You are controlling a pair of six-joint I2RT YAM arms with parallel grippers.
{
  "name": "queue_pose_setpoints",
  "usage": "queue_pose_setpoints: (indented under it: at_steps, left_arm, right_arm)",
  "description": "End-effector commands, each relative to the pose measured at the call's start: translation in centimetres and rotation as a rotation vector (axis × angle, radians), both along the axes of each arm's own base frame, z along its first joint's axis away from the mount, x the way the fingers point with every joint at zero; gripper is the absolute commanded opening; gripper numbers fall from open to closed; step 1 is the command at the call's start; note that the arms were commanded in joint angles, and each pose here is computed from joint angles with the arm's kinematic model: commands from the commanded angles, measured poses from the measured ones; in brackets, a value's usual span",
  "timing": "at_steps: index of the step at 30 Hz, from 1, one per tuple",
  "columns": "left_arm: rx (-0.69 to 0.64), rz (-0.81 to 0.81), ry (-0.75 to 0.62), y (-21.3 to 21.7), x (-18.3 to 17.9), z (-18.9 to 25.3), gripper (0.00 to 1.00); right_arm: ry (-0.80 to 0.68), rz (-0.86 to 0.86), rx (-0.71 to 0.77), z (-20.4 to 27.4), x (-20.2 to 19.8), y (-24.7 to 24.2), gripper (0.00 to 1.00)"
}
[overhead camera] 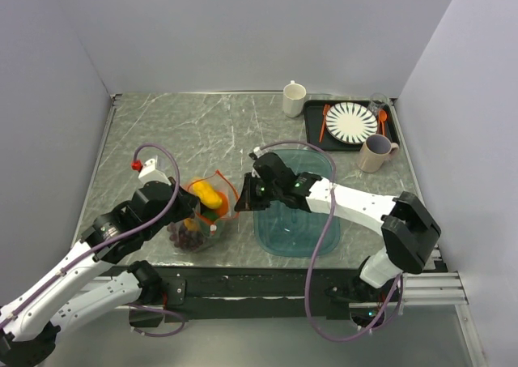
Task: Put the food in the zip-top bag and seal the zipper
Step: Adjust the zipper food storage bag at the center of the board.
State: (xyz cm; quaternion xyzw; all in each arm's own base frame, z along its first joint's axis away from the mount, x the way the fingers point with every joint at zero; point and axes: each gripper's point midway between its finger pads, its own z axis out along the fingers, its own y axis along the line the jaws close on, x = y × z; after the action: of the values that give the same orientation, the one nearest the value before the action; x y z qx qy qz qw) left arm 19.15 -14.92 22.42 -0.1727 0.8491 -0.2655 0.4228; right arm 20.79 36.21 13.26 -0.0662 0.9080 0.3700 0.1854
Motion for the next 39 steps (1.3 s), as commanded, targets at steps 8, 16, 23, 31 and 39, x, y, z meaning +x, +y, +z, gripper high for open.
queue_pose_setpoints:
  at_steps: [8,16,23,31,39]
  left_arm:
    - [-0.021,-0.05,-0.02,-1.2,0.2,0.8,0.01]
    - [-0.044,-0.111,-0.032,-2.7,0.4,1.9,0.01]
    - [-0.014,-0.232,-0.003,-5.0,0.3,1.3,0.02]
    - [-0.069,-0.348,-0.008,-7.6,0.0,0.8,0.01]
    - [-0.078,-0.389,-0.025,-8.4,0.0,1.3,0.26]
  right_arm:
    - [-0.165,0.049,0.24,9.5,0.6,1.7,0.0]
    - [-0.2,0.139,0.346,13.3,-0.2,3.1,0.0]
    - [-0.196,0.099,0.282,12.9,1.0,3.1,0.0]
    - [-0.154,0.046,0.188,9.9,1.6,2.5,0.0]
    - [-0.177,-0.009,0.124,9.7,2.8,1.7,0.0]
